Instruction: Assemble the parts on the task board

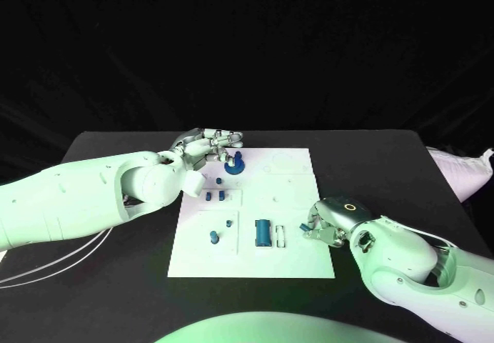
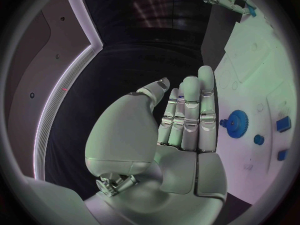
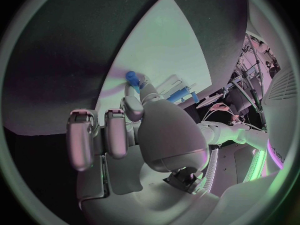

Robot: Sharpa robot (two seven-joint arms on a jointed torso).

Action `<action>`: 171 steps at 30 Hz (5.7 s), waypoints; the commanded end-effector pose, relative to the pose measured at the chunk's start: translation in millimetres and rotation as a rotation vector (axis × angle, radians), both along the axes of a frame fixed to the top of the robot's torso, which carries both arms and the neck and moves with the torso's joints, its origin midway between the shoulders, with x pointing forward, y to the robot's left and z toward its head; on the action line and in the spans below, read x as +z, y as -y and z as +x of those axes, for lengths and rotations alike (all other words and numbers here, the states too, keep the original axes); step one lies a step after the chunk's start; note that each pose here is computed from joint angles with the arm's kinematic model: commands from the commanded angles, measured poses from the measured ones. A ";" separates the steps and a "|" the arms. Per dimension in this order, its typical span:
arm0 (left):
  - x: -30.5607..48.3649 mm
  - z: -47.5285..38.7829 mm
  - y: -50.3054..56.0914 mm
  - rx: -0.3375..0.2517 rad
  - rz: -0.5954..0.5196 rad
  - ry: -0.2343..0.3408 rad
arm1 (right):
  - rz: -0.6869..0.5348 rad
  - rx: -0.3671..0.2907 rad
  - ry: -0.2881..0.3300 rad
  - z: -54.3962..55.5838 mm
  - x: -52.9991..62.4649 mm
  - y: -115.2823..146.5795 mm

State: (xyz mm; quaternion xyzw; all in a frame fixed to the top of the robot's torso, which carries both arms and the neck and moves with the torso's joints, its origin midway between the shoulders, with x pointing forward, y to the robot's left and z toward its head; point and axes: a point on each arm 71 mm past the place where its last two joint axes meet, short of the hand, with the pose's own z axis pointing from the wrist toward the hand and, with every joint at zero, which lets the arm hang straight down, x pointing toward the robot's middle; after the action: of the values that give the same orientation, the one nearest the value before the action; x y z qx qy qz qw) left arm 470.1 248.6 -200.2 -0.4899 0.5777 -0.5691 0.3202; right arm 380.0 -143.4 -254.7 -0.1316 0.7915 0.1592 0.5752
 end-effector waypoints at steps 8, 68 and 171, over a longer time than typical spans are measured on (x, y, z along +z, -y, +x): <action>1.0 -0.7 1.9 -0.019 -0.008 0.008 | 0.084 -0.101 -0.077 -7.4 -12.3 10.4; 1.6 -1.9 4.1 -0.028 -0.011 0.006 | 0.374 -0.218 -0.308 -9.4 -9.8 -27.4; -2.0 1.5 1.9 -0.009 -0.023 -0.002 | 0.875 -0.131 -0.444 9.9 12.6 -3.0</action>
State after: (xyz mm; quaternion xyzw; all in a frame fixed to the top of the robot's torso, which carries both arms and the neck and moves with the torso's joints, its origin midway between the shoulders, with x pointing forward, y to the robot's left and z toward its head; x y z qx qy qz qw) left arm 471.4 249.1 -202.2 -0.4914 0.5793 -0.5671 0.3184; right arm 387.5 -144.2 -250.0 0.1331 0.8087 0.3521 0.4521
